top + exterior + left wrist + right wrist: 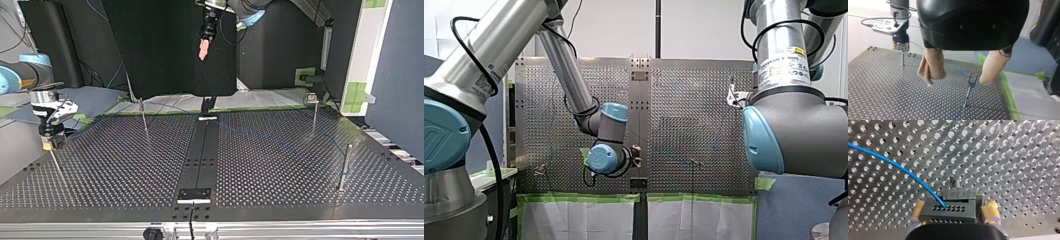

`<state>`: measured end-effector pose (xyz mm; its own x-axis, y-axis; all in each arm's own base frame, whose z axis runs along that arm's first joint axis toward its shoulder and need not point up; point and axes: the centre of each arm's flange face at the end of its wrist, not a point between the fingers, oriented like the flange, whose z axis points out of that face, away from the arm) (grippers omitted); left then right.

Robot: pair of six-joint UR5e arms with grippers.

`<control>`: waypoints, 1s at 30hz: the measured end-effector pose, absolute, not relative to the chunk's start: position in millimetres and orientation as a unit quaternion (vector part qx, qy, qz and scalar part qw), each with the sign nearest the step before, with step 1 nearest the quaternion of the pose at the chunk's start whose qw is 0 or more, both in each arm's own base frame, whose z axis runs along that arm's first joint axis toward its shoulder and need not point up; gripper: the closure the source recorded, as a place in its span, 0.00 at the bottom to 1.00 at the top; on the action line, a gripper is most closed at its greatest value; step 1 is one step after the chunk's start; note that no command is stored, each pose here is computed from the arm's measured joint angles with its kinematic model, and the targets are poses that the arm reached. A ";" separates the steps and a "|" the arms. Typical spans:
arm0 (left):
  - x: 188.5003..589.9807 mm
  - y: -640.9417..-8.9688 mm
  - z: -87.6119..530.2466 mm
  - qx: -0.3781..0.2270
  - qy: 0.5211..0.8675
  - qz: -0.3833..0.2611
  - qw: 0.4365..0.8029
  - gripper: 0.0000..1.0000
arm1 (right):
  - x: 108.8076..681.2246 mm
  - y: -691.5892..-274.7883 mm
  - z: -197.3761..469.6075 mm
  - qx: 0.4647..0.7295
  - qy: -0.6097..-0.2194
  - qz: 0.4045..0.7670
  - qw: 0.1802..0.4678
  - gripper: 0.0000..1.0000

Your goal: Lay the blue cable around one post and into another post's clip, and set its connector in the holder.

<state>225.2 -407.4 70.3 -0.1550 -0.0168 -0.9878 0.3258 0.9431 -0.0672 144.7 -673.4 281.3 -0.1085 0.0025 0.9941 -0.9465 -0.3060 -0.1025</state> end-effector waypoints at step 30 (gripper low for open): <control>277.6 -398.5 91.9 0.042 0.671 -0.080 0.736 0.00 | 144.7 -673.4 281.3 0.539 -0.438 0.602 0.394 0.00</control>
